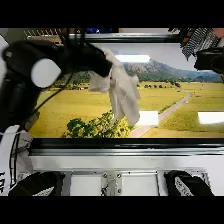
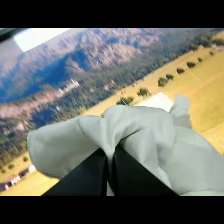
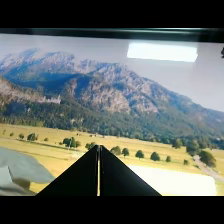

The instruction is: Fold the clothes and pants, and hang the long-sleeved shirts on hangers.

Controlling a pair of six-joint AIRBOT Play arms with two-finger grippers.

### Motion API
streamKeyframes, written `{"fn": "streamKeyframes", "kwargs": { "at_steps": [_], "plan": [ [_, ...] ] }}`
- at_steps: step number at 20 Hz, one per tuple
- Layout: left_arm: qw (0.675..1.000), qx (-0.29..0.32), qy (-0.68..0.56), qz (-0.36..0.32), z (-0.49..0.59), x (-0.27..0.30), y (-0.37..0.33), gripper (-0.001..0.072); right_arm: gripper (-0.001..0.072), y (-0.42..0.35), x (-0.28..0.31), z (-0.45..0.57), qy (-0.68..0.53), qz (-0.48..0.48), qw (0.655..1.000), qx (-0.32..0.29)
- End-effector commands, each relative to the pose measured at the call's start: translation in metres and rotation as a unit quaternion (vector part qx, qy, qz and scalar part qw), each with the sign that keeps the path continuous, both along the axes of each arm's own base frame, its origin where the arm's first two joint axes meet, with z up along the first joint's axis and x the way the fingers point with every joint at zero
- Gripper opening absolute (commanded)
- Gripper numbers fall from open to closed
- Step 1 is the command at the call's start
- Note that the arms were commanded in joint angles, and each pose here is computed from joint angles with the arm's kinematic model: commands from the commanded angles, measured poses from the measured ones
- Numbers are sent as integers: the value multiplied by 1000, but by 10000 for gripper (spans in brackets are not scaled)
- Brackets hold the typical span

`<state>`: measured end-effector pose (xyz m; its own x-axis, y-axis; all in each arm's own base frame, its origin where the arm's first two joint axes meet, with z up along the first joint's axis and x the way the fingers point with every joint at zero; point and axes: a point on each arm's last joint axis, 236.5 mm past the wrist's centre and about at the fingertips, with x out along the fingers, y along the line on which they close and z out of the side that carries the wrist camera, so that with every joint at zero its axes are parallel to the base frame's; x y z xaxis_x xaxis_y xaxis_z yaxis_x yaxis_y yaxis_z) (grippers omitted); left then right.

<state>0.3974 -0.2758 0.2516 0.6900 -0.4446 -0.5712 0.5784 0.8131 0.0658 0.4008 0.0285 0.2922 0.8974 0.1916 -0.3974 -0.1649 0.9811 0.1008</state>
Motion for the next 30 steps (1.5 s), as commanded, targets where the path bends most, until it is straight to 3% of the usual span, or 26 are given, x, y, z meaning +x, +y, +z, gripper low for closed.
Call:
{"fn": "streamKeyframes", "kwargs": {
  "at_steps": [1,2,3,4,5,8,13,15,18,21,26,30],
  "plan": [
    [992,16,119,23,-106,-2,20,16,15,4,-12,-34,73,16,997,-8],
    [988,31,146,42,-134,2,37,225,33,6,-13,-47,99,23,995,-6],
    [983,39,168,61,-155,6,53,666,211,10,-14,-58,122,31,992,-1],
    [978,33,190,80,-167,10,66,685,488,14,-14,-69,143,39,989,5],
    [974,15,204,101,-171,18,81,685,696,17,-13,-80,164,46,985,12],
    [956,-65,225,176,-167,45,133,679,697,28,-10,-113,221,66,972,36],
    [881,-168,359,259,-223,51,196,680,697,43,-3,-181,308,81,944,85],
    [847,-212,412,261,-247,52,191,679,697,50,-3,-214,348,79,927,113],
    [818,-259,469,211,-271,50,157,679,696,66,-1,-272,406,68,895,169],
    [809,-262,490,190,-288,47,133,679,582,98,-2,-326,456,74,864,201],
    [813,-253,492,181,-299,46,114,679,583,171,14,-379,470,81,839,262],
    [816,-251,488,180,-299,48,110,679,583,195,15,-404,471,78,838,263]
  ]
}}
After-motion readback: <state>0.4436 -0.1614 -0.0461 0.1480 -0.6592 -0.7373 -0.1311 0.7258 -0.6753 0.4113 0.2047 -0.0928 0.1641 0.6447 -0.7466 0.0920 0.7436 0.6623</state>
